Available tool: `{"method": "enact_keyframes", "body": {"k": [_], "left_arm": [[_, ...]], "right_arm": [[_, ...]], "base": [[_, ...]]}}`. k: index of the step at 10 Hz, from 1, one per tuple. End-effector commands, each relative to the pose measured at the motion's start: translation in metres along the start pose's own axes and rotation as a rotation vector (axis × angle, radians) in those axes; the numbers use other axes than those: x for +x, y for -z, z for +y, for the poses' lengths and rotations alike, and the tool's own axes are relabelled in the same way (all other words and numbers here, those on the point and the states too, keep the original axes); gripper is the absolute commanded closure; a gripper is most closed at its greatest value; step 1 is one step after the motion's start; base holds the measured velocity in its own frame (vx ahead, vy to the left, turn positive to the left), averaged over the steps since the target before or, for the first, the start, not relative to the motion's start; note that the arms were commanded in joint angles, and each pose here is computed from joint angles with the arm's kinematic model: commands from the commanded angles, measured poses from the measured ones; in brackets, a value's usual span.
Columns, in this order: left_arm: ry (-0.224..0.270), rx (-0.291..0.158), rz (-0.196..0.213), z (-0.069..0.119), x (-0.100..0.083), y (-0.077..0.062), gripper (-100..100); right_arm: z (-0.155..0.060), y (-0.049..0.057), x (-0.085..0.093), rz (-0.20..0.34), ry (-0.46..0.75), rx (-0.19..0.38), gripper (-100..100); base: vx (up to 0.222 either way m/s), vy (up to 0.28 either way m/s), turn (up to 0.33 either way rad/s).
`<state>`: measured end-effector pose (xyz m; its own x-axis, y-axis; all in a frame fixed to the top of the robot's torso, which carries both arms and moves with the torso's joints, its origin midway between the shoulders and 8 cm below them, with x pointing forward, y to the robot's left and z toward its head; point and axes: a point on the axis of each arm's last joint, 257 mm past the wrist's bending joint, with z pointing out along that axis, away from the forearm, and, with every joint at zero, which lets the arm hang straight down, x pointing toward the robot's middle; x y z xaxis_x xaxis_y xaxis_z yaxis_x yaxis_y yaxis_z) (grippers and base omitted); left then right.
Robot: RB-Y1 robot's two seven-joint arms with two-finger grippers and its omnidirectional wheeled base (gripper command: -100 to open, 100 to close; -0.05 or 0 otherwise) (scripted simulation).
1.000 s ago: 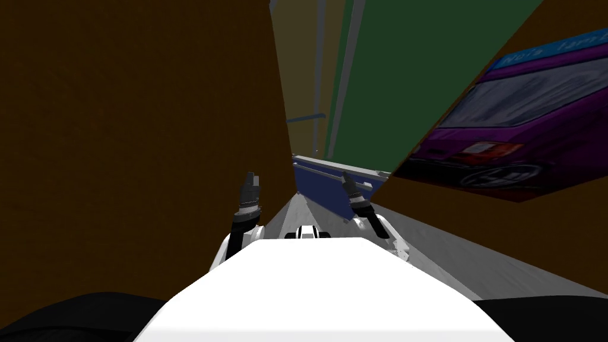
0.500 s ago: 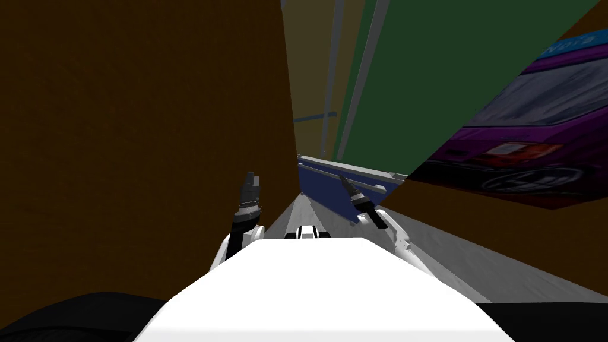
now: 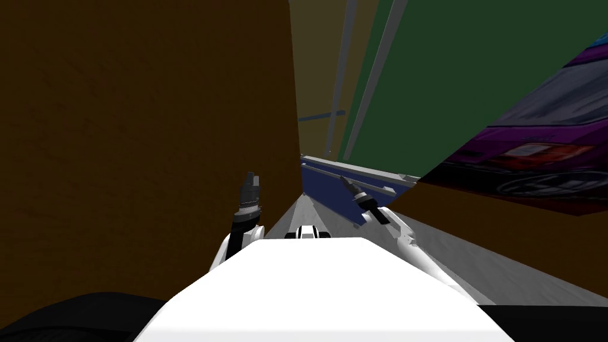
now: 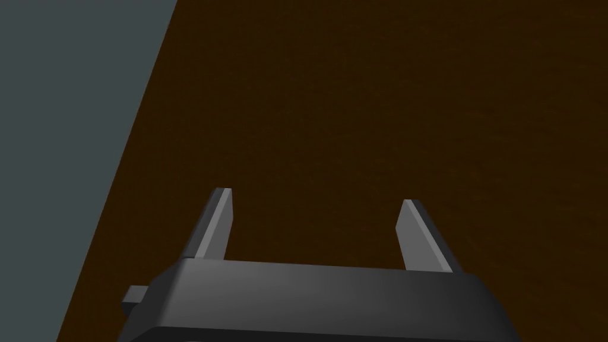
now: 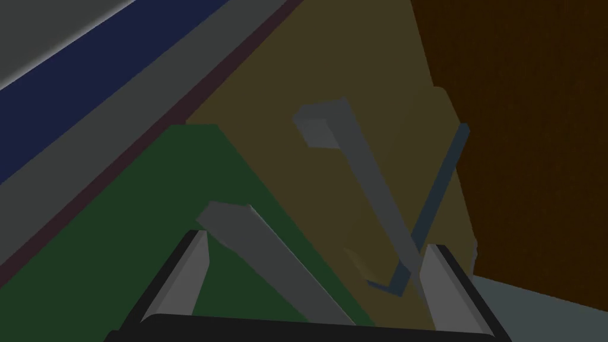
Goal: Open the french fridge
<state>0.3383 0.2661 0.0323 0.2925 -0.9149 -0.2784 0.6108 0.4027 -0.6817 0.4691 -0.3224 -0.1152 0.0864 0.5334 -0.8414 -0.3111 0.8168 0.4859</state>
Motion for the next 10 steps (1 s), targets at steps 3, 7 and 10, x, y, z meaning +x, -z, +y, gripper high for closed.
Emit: {"method": "enact_keyframes", "body": {"k": [3,7,10], "left_arm": [[0.0,0.0,0.0,0.0,0.0,0.0,0],[0.0,0.0,0.0,0.0,0.0,0.0,0],[0.0,0.0,0.0,0.0,0.0,0.0,0]], "right_arm": [[-0.044,-0.004,-0.004,0.06,0.19,0.069,-100],[-0.103,-0.005,-0.026,0.129,0.426,0.158,-100],[-0.141,-0.003,-0.052,0.171,0.585,0.221,-100]], "base": [[0.038,0.094,0.015],[0.039,0.089,0.027],[0.051,0.117,0.034]]}}
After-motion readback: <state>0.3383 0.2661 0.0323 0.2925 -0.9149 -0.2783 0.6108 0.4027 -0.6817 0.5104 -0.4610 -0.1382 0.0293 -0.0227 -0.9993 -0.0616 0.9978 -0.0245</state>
